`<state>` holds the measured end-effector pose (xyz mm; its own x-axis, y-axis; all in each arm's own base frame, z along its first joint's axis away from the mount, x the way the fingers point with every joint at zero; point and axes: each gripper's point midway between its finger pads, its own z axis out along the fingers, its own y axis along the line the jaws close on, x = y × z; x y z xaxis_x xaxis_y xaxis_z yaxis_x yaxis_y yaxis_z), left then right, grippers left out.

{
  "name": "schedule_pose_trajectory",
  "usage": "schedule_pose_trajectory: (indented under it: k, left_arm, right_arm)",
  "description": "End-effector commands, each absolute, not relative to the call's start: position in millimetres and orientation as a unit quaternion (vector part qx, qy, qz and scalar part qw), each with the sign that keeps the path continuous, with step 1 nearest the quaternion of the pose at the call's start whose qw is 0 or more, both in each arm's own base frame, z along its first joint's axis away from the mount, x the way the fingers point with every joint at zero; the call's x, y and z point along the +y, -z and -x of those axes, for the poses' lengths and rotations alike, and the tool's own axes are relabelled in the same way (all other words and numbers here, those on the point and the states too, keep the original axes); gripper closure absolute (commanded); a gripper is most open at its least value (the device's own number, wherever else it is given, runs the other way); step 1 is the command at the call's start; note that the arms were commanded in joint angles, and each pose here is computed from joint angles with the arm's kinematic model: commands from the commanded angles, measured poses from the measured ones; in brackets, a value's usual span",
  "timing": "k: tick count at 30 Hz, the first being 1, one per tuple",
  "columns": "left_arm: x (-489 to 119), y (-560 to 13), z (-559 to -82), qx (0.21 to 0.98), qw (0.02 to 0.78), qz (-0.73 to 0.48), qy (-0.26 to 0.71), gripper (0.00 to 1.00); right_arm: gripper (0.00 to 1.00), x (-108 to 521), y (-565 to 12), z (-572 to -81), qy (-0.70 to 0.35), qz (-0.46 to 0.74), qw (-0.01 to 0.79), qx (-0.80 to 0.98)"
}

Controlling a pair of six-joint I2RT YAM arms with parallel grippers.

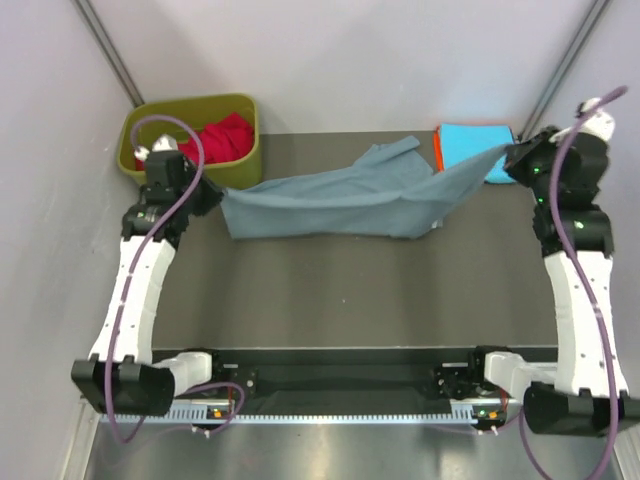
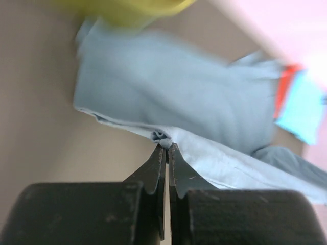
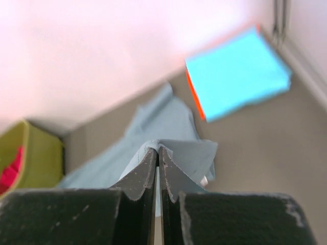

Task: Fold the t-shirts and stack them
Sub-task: Flatten the tshirt out

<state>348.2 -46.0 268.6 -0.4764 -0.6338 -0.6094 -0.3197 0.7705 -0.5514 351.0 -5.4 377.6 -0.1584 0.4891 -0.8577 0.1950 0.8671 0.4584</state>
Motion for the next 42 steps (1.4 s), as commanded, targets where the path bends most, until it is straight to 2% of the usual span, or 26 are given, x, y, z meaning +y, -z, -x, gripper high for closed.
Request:
schedule_pose_trajectory:
  k: [1,4,9,13,16,22,27,32,38,41,42]
  left_arm:
    - [-54,-372,-335,0.788,0.549,0.187,0.206,1.00]
    - [-65,-451,-318,0.730,0.632,0.127,0.229,1.00]
    - [-75,-540,-279,0.659,0.713,0.054,0.233,1.00]
    - [-68,-618,-233,0.581,0.781,0.029,0.228,1.00]
    - [-66,-655,-204,0.537,0.811,0.012,0.233,1.00]
    - [-45,-696,-171,0.475,0.853,0.031,0.213,1.00]
    - [-30,-693,-198,0.485,0.858,0.058,0.155,1.00]
    - [-35,-667,-263,0.529,0.840,0.066,0.104,1.00]
    - [-57,-575,-365,0.619,0.782,0.044,0.054,1.00]
    - [-64,-503,-414,0.673,0.739,0.025,0.013,1.00]
    - [-67,-473,-431,0.684,0.729,0.019,0.007,1.00]
  right_arm:
    - [1.00,-26,-495,-302,-0.083,-0.213,0.738,0.634]
    - [1.00,-35,-559,-258,-0.061,-0.202,0.797,0.565]
    - [1.00,-45,-649,-176,-0.032,-0.193,0.873,0.447]
    - [1.00,-48,-717,-91,-0.021,-0.185,0.921,0.342]
    - [1.00,-48,-746,-44,-0.023,-0.174,0.943,0.283]
    - [1.00,-49,-767,-7,-0.058,-0.163,0.957,0.233]
    - [1.00,-45,-766,-41,-0.065,-0.159,0.950,0.260]
    - [1.00,-40,-749,-115,-0.049,-0.157,0.934,0.319]
    - [1.00,-39,-687,-227,-0.012,-0.168,0.895,0.413]
    - [1.00,-35,-638,-283,0.006,-0.160,0.869,0.468]
    - [1.00,-33,-604,-310,0.015,-0.156,0.850,0.502]
